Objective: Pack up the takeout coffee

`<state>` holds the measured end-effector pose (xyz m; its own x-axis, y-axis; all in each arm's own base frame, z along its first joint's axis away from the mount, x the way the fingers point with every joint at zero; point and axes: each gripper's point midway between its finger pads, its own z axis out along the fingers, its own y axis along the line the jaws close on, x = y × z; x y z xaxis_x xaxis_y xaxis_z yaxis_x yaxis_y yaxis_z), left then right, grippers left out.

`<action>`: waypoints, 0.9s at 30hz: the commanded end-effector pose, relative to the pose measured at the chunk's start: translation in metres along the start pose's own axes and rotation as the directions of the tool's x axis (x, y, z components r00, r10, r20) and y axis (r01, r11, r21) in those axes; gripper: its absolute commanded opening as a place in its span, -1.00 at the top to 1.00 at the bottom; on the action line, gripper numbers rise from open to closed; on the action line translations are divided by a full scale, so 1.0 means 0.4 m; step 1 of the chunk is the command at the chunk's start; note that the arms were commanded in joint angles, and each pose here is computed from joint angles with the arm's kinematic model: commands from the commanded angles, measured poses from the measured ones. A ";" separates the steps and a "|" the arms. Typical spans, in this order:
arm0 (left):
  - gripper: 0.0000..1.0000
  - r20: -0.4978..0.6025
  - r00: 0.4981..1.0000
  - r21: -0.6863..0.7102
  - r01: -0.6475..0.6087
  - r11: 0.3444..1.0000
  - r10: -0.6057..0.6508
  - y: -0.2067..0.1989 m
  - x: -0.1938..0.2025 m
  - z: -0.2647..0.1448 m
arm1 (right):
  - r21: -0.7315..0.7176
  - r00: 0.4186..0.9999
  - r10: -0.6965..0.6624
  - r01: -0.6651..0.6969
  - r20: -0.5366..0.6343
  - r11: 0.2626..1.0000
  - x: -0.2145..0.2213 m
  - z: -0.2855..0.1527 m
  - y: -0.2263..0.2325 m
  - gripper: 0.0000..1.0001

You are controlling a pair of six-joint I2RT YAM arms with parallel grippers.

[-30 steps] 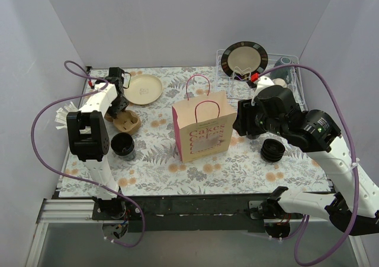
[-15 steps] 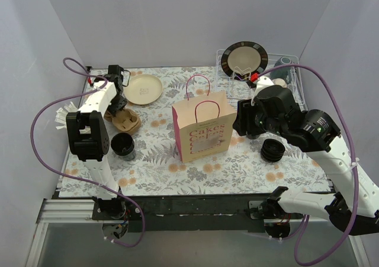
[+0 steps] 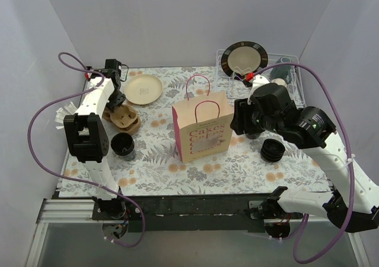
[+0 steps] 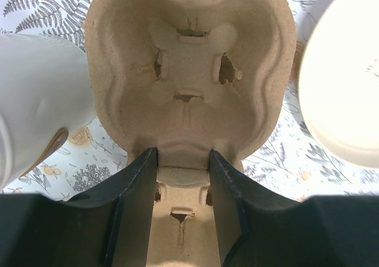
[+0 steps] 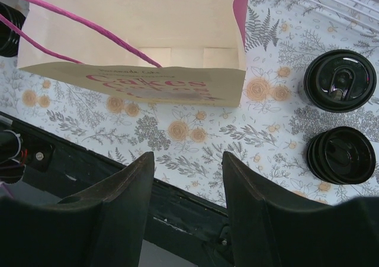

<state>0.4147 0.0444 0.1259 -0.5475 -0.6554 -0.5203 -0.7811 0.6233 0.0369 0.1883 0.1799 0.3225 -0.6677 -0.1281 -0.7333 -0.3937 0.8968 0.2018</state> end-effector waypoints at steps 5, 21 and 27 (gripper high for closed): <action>1.00 0.061 0.998 0.191 -0.028 0.981 0.016 -0.017 -0.079 -0.169 | -0.052 0.996 -0.005 0.010 0.093 0.999 -0.077 -0.034 0.033 -0.14; 1.00 0.443 0.884 0.789 -0.463 0.405 0.148 -0.275 -0.071 -0.819 | -0.025 0.972 0.038 -0.033 0.230 0.999 -0.117 -0.107 -0.004 -0.12; 1.00 0.544 0.828 0.828 -0.556 0.074 0.134 -0.263 0.003 -1.036 | -0.020 0.970 0.051 -0.047 0.238 0.999 -0.118 -0.098 -0.006 -0.12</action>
<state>0.4152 -0.1694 0.4203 -0.4835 -0.2841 -0.8279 0.2505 0.8614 -0.4419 0.1871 0.1636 0.3661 -0.5590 -0.0402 -0.8282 -0.3920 0.8930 0.2213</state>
